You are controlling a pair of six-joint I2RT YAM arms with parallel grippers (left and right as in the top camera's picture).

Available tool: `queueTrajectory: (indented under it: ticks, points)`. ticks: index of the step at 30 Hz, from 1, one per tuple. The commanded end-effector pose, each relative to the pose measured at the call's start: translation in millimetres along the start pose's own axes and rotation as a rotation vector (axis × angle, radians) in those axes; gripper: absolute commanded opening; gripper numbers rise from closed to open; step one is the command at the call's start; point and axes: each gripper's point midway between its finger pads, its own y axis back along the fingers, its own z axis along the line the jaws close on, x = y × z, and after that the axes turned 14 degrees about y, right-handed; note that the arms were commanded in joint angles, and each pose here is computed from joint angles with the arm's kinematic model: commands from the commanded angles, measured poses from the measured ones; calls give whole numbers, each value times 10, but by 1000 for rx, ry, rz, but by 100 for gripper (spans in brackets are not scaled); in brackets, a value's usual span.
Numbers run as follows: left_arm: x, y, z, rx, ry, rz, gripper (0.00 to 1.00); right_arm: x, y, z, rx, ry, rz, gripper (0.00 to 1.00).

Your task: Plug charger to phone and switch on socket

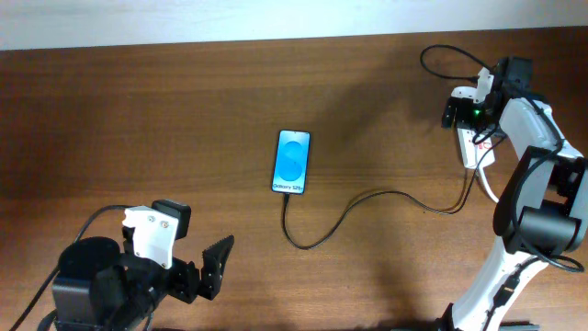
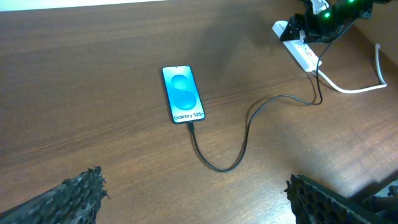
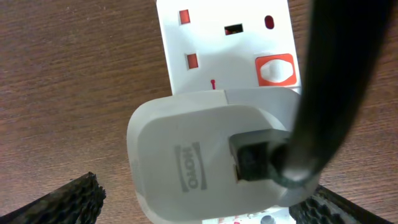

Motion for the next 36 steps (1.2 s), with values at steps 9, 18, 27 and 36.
queueTrajectory:
  ticks: [9,18,27,36]
  points:
    - [16,-11,5,0,-14,3,99,-14,172,441,-156,25,-14,99]
    - [15,-11,5,0,-14,3,99,-41,2026,960,-281,35,-160,98]
    - [15,-11,5,0,-14,3,99,1163,3445,2635,-526,520,-99,96]
    - [14,-11,6,0,-14,3,99,1252,3321,2366,-327,577,-42,98]
